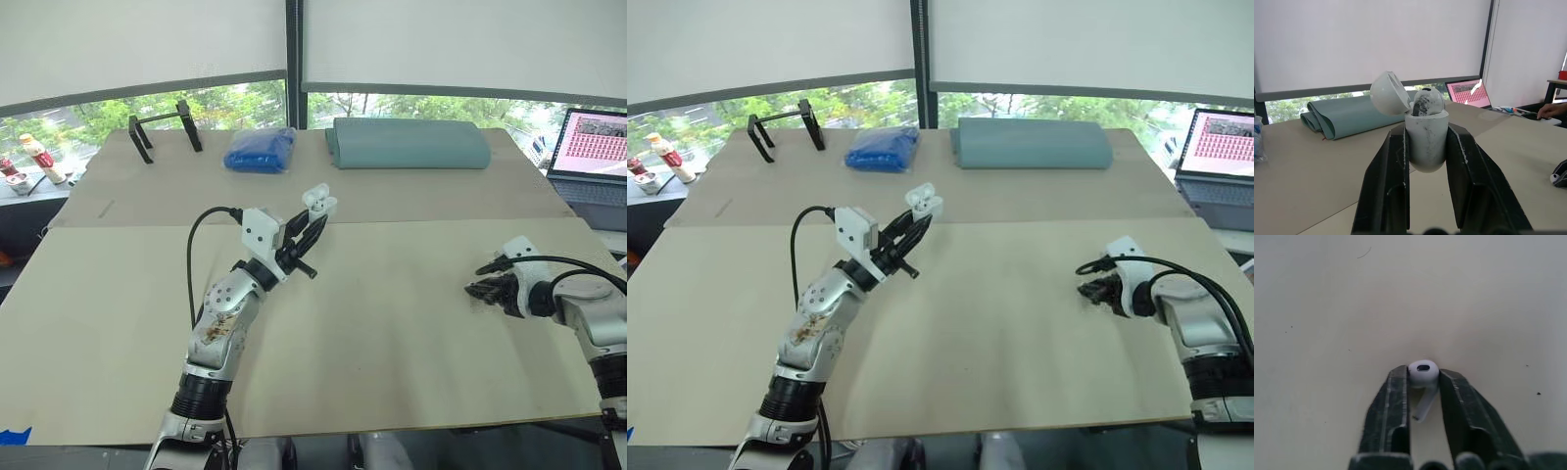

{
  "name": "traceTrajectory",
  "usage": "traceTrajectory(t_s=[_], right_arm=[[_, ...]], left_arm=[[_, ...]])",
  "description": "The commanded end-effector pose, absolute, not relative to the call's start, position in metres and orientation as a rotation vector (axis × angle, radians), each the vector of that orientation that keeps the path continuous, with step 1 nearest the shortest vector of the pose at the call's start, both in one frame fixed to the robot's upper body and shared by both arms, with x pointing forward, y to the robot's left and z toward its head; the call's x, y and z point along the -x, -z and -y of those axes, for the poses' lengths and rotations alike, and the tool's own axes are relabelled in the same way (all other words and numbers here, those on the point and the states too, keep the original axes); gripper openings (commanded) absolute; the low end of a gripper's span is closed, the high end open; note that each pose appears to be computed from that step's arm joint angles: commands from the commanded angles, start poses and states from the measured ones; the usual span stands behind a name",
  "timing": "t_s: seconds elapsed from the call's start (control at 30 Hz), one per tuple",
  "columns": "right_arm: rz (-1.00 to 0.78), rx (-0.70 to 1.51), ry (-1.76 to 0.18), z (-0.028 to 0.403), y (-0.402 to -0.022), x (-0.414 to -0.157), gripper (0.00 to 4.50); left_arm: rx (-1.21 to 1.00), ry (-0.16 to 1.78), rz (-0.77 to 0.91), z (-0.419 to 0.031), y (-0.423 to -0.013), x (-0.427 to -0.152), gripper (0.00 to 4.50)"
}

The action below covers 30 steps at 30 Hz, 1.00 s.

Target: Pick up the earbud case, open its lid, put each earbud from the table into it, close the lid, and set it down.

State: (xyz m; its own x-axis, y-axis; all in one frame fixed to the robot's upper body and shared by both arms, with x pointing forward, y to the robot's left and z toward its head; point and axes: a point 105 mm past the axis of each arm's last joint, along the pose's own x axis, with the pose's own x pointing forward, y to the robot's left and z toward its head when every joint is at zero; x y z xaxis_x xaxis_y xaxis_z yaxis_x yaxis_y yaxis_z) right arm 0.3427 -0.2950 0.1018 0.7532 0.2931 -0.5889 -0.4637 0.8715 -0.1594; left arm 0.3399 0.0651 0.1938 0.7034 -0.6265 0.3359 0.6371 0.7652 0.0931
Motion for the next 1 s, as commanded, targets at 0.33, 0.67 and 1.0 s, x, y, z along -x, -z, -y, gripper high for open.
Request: traceTrajectory(t_s=[0.33,0.67,1.0], right_arm=[[-0.863,0.579,-0.701,0.315,-0.117,-0.288,0.31],[-1.027,0.734,-0.792,0.343,-0.109,-0.264,0.31],[-1.086,0.745,-0.832,0.343,-0.100,-0.258,2.26]], left_arm=[[0.037,0.714,0.420,-0.060,-0.205,-0.330,0.53],[0.034,0.694,0.413,-0.064,-0.203,-0.328,0.53],[0.032,0.686,0.404,-0.066,-0.202,-0.327,0.53]])
